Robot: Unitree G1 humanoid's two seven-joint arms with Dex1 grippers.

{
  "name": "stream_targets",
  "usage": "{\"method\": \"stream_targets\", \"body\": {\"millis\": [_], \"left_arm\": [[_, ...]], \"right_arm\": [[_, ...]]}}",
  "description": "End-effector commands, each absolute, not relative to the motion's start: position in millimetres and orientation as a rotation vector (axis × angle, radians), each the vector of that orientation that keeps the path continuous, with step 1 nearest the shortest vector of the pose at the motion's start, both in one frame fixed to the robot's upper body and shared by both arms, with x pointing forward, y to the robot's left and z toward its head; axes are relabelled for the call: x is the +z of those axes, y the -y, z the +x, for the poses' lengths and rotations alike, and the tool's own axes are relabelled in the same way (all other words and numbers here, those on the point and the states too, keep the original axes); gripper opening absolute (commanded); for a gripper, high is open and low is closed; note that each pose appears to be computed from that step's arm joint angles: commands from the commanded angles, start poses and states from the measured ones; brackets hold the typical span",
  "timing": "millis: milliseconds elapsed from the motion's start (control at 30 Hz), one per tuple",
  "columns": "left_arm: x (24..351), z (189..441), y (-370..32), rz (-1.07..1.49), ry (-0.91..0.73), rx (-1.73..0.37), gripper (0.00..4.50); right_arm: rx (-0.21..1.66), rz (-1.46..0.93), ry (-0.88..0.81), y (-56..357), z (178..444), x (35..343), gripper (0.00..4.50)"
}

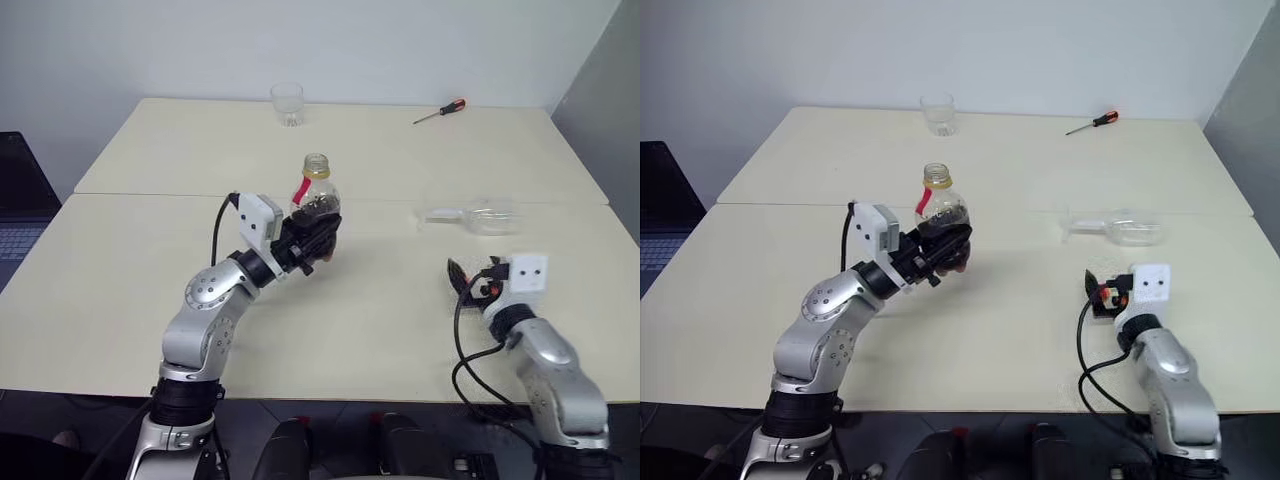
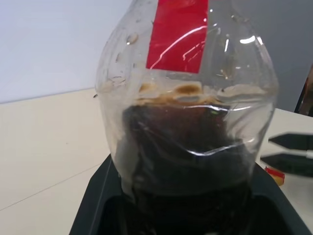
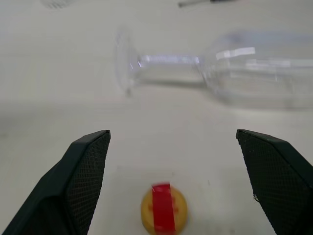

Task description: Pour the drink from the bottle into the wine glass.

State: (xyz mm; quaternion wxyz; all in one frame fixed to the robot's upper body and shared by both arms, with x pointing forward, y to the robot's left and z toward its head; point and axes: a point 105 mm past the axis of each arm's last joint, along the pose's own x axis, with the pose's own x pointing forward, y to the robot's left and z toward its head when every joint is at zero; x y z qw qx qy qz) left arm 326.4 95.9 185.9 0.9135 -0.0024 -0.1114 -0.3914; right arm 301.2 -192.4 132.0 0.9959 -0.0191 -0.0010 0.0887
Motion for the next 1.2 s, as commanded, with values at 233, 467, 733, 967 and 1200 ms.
{"method": "stream_targets", "body": {"millis": [233, 467, 733, 967, 1200], "left_arm": [[195, 352, -156, 0.02, 0.291, -0.435, 1.95], [193, 381, -219, 0.08, 0.315, -0.148, 1.95], [183, 397, -281, 0.17, 0.302, 0.075, 1.95], [183, 410, -301, 0.163, 0.317, 0.135, 1.95], [176, 418, -299, 0.123, 0.301, 0.142, 2.18]], "right_arm": [[0.706, -0.128, 0.144, 122, 266, 190, 4.46], [0.981, -0.116, 0.201, 84, 262, 195, 4.46], [1.046, -0.09, 0.266, 59, 278, 205, 4.46], [1.015, -0.058, 0.283, 51, 288, 208, 4.46], [0.975, -0.055, 0.286, 54, 293, 211, 4.49]]}}
